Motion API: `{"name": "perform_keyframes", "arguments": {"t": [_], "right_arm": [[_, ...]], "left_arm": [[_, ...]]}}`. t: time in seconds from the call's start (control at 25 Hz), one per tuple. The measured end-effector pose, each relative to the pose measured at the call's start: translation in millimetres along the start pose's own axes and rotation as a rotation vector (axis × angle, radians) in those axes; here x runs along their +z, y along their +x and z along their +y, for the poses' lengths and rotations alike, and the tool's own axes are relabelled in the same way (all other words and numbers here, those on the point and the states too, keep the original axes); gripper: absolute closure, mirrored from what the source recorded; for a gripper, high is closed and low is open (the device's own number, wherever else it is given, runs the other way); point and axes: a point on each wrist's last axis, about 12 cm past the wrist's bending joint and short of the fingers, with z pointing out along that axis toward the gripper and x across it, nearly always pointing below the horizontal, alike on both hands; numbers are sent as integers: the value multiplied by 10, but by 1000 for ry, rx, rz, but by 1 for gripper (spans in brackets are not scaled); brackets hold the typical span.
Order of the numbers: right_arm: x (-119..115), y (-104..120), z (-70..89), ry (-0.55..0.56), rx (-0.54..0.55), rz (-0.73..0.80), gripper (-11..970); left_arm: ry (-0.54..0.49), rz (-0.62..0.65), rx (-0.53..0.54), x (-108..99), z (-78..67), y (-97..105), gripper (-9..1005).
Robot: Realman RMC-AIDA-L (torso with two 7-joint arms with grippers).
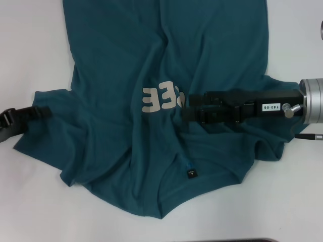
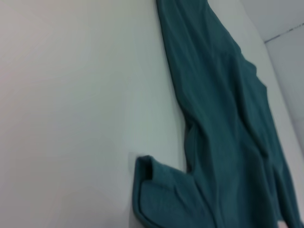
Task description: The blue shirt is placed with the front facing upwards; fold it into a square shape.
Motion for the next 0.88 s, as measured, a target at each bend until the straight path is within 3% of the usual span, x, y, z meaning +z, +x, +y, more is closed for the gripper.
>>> {"name": "perform_keyframes", "arguments": {"t": [0.2,0.32,0.72,0.88], "right_arm": [[-15,-20,4,-5,-3,-6,13],[-16,-31,4,-6,-5,-8,13],[-15,-33,4,-6,-5,-7,13],[-25,-29,1,-3,-3,-6,13]], "left_arm": [[-23,40,36,55,-29,-3,280],[-16,32,38,43,-41,-15,531],[9,29,25,-51,-47,-10,988],[31,38,24,-137,-60,-2,991]]}}
